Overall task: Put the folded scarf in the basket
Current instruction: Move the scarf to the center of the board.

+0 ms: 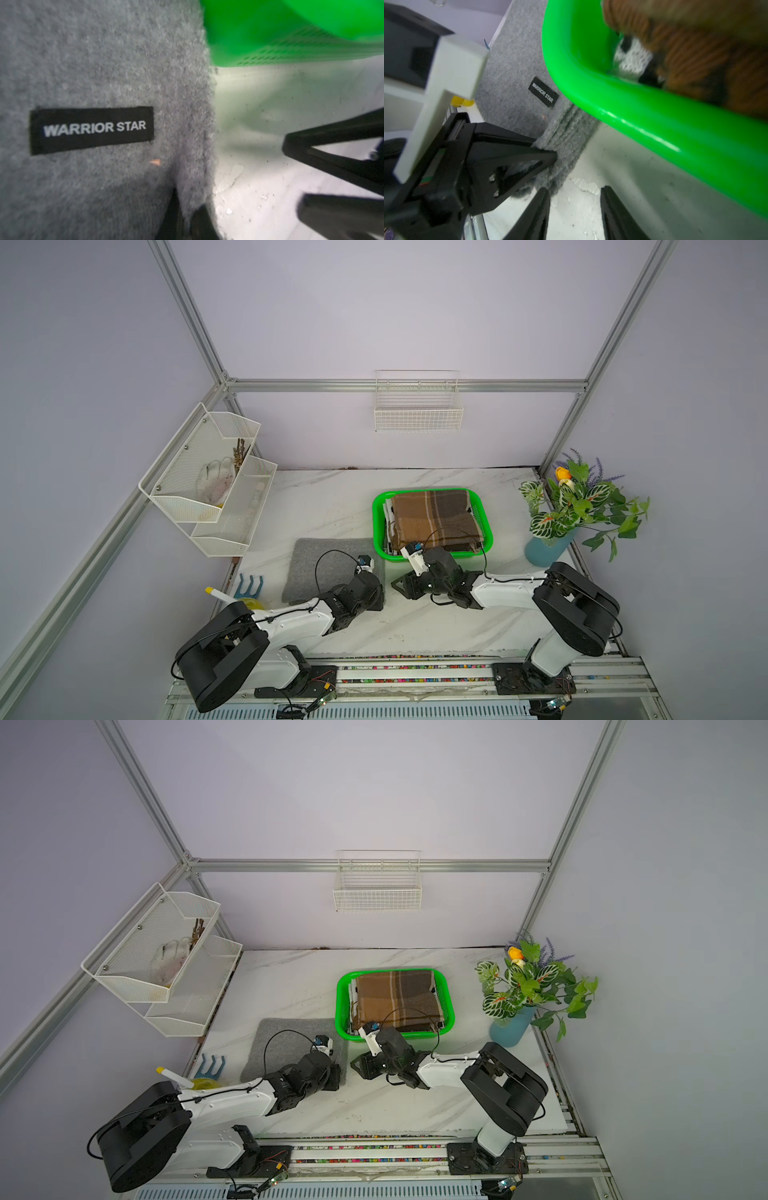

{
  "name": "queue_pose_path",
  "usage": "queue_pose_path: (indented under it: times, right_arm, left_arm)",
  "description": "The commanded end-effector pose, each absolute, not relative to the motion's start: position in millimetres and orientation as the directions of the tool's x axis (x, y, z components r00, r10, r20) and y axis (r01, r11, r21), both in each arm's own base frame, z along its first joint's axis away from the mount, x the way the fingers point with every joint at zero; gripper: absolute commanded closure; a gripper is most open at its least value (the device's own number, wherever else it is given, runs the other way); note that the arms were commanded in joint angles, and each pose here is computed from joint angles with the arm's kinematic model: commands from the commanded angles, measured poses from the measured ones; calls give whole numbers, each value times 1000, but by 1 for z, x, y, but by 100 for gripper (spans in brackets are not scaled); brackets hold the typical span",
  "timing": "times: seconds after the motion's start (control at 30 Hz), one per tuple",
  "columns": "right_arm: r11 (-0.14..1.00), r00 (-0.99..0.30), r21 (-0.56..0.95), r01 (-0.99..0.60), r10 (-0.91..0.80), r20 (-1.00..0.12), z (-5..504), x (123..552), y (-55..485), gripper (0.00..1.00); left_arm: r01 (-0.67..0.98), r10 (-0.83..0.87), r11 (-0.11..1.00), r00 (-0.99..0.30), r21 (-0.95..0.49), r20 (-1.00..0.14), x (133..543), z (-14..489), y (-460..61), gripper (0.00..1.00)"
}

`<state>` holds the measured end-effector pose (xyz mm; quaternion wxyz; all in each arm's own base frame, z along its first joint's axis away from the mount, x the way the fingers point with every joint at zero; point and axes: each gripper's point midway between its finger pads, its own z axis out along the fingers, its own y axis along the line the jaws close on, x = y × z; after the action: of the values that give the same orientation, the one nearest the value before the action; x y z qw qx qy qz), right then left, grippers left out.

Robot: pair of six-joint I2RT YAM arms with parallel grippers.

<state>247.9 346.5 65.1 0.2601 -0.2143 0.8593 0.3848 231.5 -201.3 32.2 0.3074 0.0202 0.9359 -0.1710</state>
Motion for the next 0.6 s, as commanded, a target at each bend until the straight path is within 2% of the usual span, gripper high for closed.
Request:
queue_pose_path:
  times: [0.0, 0.33, 0.47, 0.57]
  right_arm:
    - [554, -771, 604, -573, -113, -627, 78, 252, 362, 54]
    - [493, -790, 660, -567, -99, -604, 82, 244, 370, 48]
    - [557, -798, 624, -548, -122, -591, 61, 251, 367, 46]
    - [562, -814, 629, -537, -148, -562, 49, 252, 373, 45]
  left_arm:
    - [135, -1, 958, -880, -252, -475, 193, 5, -190, 90]
    - [218, 91, 950, -878, -223, -470, 182, 4, -214, 87]
    - [236, 107, 946, -875, -223, -473, 179, 5, -220, 86]
    - [256, 117, 939, -867, -230, -484, 177, 10, -225, 84]
